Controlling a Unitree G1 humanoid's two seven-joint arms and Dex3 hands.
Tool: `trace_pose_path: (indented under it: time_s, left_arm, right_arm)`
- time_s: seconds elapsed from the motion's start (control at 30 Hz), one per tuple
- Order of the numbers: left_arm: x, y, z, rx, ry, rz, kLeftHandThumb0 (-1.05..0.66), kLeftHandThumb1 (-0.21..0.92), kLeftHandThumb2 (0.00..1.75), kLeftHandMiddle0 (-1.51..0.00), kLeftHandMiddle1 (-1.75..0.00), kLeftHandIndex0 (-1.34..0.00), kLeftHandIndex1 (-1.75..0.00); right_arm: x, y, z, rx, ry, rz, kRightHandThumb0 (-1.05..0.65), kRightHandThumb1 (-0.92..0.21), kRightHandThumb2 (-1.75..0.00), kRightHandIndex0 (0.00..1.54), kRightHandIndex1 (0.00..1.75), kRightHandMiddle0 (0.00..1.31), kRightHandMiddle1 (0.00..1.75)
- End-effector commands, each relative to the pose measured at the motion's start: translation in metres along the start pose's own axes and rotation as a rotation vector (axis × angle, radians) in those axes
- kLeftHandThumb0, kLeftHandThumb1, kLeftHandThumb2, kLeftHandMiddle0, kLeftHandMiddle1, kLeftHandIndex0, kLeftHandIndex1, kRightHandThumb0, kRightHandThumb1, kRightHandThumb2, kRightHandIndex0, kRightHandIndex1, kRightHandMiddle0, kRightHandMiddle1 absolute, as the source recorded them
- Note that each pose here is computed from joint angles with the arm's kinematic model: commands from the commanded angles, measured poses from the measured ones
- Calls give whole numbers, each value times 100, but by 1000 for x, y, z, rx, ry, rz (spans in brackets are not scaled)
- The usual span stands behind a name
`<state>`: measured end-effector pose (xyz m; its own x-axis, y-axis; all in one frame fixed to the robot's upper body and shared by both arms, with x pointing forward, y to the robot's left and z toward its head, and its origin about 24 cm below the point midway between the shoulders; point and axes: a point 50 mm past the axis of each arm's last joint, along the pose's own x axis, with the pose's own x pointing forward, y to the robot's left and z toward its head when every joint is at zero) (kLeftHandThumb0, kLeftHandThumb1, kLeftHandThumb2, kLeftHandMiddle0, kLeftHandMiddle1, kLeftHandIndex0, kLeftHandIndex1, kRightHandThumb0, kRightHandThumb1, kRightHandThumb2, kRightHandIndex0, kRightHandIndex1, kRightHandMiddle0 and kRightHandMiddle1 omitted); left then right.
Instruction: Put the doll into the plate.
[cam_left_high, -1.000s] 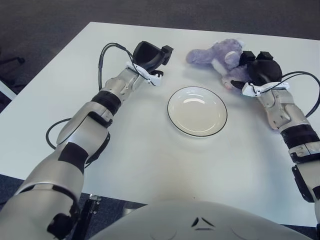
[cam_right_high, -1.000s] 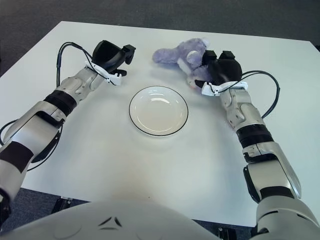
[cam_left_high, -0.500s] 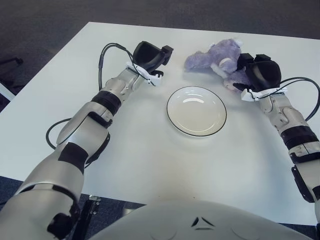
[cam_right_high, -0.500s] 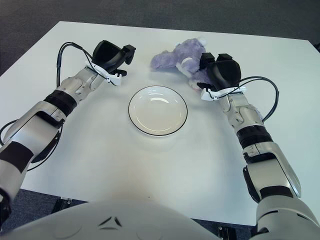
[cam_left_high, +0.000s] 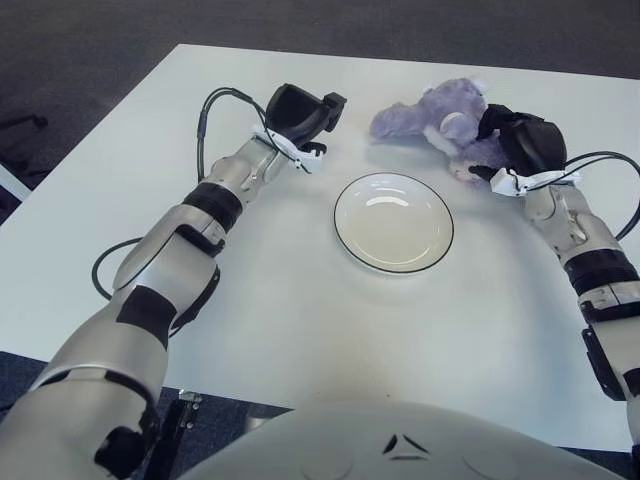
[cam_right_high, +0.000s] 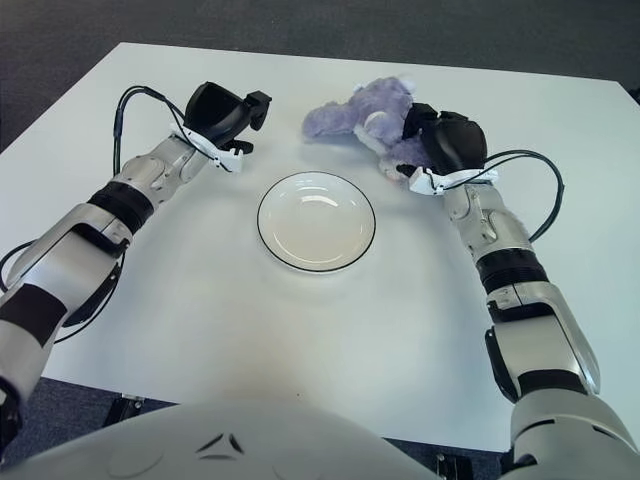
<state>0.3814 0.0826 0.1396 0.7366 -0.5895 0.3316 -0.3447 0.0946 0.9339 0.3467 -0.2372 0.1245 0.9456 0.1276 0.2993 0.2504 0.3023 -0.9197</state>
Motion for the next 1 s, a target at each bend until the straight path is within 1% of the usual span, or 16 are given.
trace_pose_path:
  time_s: [0.0,0.13,0.23,0.27,0.33,0.37,0.43,0.47,0.6,0.67,0.73,0.83,0.97]
  left_arm:
    - [-3,-2,-3,6,8,-14,-53,22,144,-138,-175,-70,-175]
    - [-3,-2,-3,19,6,-14,-53,22,144,-138,-175,-70,-175]
    - [-4,-3,-3,23,8,-16,-53,22,144,-137,-175,-70,-175]
    - [-4,-3,-3,28,7,-14,-53,22,144,-137,-175,-70,-175]
    - [-4,-3,-4,33,5,-11,-52,23,142,-135,-175,-69,-175]
    - [-4,-3,-4,37,4,-5,-52,24,141,-134,-175,-68,-175]
    - [-5,-2,-3,42,1,8,-51,25,140,-133,-175,-67,-175]
    - [-5,-3,-3,43,1,14,-51,25,140,-133,-175,-67,-175]
    - [-6,-4,-4,39,3,21,-51,26,139,-132,-175,-66,-175]
    - [-7,-4,-4,34,6,28,-50,27,138,-132,-175,-66,-175]
    - [-8,-4,-4,30,8,34,-50,28,137,-131,-175,-65,-175]
    - [-9,-5,-5,27,13,37,-50,28,136,-131,-175,-64,-175]
    - [-10,-6,-7,33,16,48,-50,27,137,-131,-175,-65,-175]
  right_arm:
    - [-4,6,-2,51,54,53,0,1,-164,89,161,63,175]
    - [-1,1,0,86,88,84,0,1,-165,89,163,63,175]
    - [2,-4,1,150,143,132,0,1,-166,90,163,63,175]
    - [3,-7,2,222,182,162,0,1,-166,90,162,63,175]
    - [4,-9,4,306,220,202,0,2,-166,90,163,63,175]
    - [4,-13,6,366,244,228,0,3,-167,92,162,64,175]
    - [4,-21,10,472,283,270,0,2,-167,91,163,63,175]
    - [3,-23,12,551,303,293,0,2,-166,90,164,63,175]
    - [3,-23,13,717,342,339,0,1,-165,89,164,62,175]
    - [5,-25,14,827,353,378,0,0,-165,89,164,62,175]
    - [7,-28,15,903,357,414,0,0,-165,89,164,62,175]
    - [10,-33,16,977,370,459,0,0,-165,88,164,62,175]
    - [15,-44,19,1065,411,515,0,0,-164,89,163,62,175]
